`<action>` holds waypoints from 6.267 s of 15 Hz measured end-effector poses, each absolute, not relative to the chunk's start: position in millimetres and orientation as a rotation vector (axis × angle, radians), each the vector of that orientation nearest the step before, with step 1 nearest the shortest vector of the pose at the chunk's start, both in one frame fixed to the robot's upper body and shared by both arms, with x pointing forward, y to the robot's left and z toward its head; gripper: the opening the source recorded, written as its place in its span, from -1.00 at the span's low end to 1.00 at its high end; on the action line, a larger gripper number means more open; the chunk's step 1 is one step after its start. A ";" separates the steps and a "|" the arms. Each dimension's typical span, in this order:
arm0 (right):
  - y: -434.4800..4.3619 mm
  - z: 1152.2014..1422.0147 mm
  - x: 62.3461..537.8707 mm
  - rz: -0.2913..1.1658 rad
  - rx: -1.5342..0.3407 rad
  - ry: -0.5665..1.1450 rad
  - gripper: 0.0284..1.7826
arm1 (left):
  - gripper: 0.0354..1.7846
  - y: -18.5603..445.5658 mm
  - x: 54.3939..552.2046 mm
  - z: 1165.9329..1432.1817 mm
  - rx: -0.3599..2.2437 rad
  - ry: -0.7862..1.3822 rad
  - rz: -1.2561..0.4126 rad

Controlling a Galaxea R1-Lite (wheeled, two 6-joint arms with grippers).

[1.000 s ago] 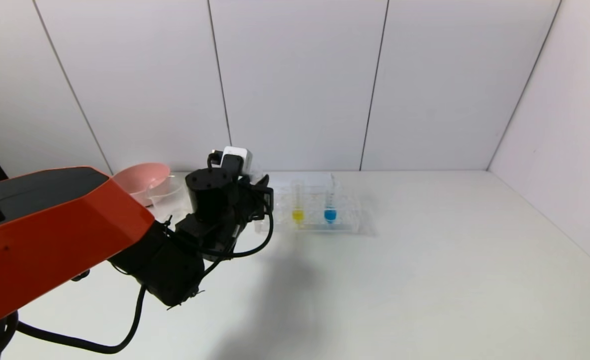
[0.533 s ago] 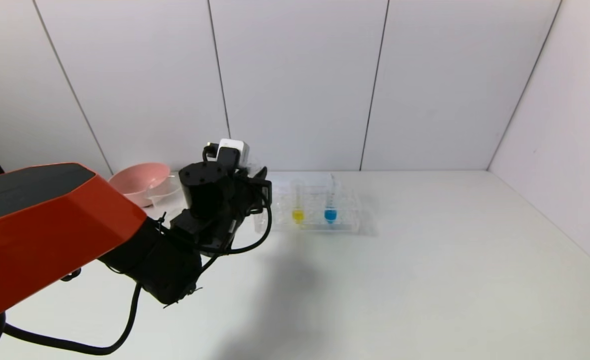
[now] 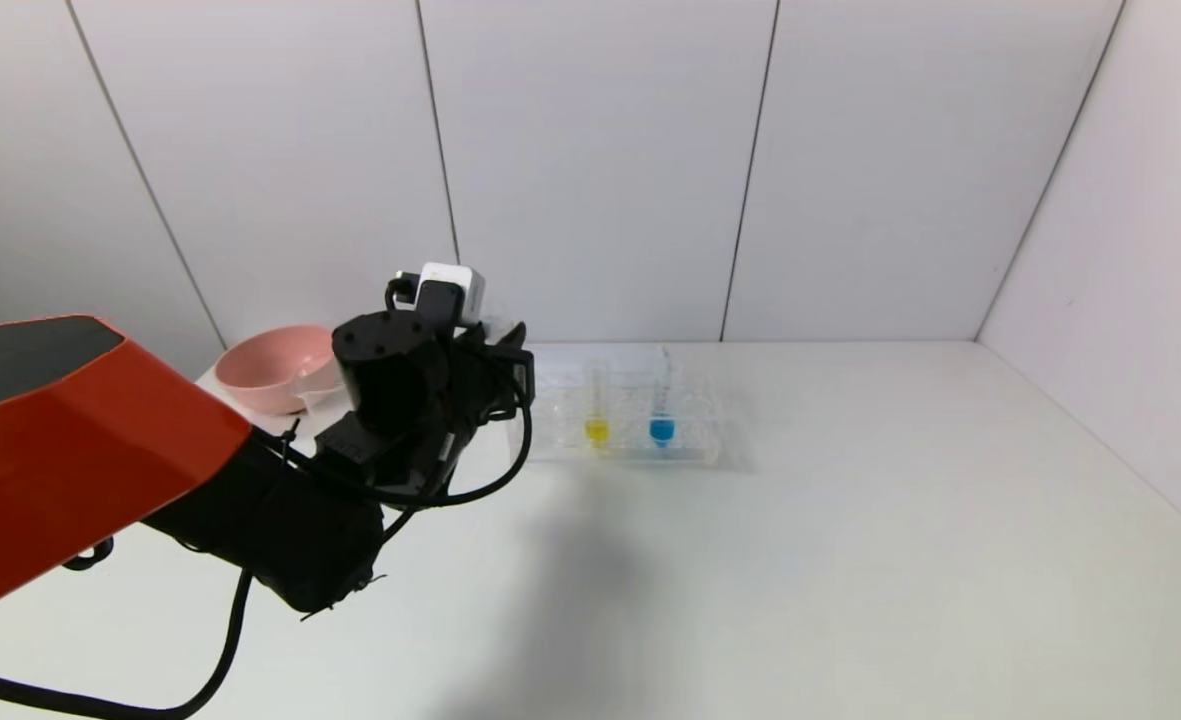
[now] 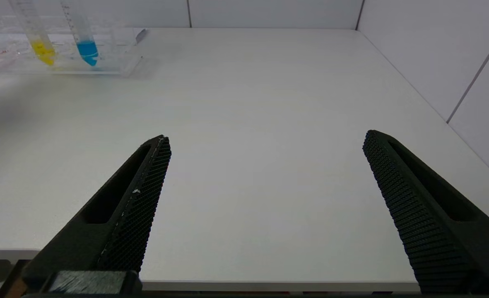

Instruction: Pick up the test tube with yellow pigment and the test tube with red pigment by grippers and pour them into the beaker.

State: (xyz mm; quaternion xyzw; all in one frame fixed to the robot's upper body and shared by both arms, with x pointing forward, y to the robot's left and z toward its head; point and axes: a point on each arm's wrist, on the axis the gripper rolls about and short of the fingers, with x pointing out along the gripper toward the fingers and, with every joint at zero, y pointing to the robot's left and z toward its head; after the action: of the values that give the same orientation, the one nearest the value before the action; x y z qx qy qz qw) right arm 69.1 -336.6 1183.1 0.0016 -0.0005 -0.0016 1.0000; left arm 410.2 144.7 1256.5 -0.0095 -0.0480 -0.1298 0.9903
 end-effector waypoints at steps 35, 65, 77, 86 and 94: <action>-336.6 1183.1 69.1 -0.004 0.003 -0.001 0.91 | -0.52 290.1 432.2 1290.7 0.006 -0.070 -0.147; -336.6 1183.1 69.1 -0.004 0.003 -0.001 0.91 | -0.52 358.0 414.1 1302.3 0.016 0.049 -0.102; -336.6 1183.1 69.1 -0.004 0.003 -0.001 0.91 | -0.52 383.8 416.0 1293.0 0.045 0.088 -0.059; -336.6 1183.1 69.1 -0.003 0.003 -0.001 0.91 | -0.52 391.4 416.2 1288.8 0.034 0.110 -0.110; -336.6 1183.1 69.1 -0.003 0.003 -0.001 0.91 | -0.52 393.2 419.7 1284.9 0.029 0.129 -0.107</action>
State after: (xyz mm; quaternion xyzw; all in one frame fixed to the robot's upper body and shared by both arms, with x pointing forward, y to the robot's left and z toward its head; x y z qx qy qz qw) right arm 69.1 -336.6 1183.1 0.0014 -0.0005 -0.0016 1.0000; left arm 419.7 393.2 1284.9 0.0144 0.0642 -0.0536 0.9964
